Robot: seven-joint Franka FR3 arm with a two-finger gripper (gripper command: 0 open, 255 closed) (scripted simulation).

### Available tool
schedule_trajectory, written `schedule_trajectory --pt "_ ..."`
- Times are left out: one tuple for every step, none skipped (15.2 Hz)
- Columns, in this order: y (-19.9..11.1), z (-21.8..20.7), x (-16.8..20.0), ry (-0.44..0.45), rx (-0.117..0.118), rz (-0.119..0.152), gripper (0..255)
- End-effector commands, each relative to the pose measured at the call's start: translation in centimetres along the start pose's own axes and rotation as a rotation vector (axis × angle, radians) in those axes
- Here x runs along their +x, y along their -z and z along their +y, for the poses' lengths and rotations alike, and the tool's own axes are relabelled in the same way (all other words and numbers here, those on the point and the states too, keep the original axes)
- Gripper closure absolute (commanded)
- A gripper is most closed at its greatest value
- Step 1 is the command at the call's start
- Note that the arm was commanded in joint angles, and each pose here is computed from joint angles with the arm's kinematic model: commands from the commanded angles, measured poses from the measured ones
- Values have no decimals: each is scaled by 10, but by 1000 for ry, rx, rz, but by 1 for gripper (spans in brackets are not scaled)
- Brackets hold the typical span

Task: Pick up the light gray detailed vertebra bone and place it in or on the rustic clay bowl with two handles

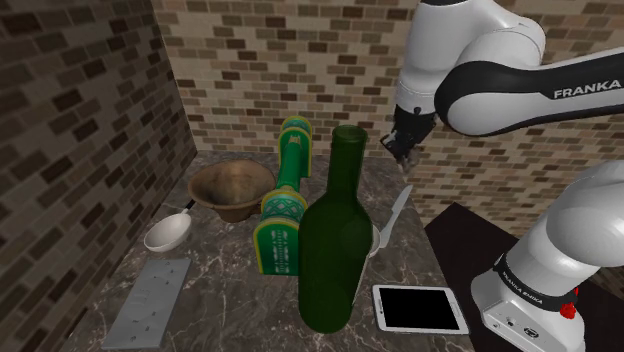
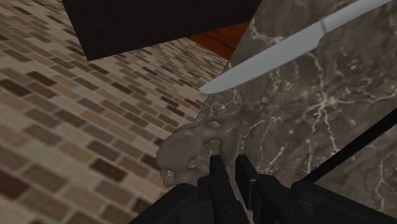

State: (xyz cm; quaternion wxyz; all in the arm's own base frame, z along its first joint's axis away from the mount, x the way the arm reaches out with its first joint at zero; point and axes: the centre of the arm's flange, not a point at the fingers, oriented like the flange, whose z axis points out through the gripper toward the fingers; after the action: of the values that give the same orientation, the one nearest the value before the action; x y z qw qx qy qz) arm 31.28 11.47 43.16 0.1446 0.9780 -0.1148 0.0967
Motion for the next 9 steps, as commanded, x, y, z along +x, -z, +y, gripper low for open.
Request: schedule_trajectory --pt "11 3 1 0 0 0 255" --pt "16 4 3 0 0 0 255" --pt "21 5 4 0 0 0 255" --pt "26 7 5 0 0 0 255" --pt "31 8 6 0 0 0 255" --pt "36 10 7 0 0 0 255" --pt "41 11 9 0 0 0 255" --pt "46 12 10 0 0 0 255" --pt "51 14 11 0 0 0 255"
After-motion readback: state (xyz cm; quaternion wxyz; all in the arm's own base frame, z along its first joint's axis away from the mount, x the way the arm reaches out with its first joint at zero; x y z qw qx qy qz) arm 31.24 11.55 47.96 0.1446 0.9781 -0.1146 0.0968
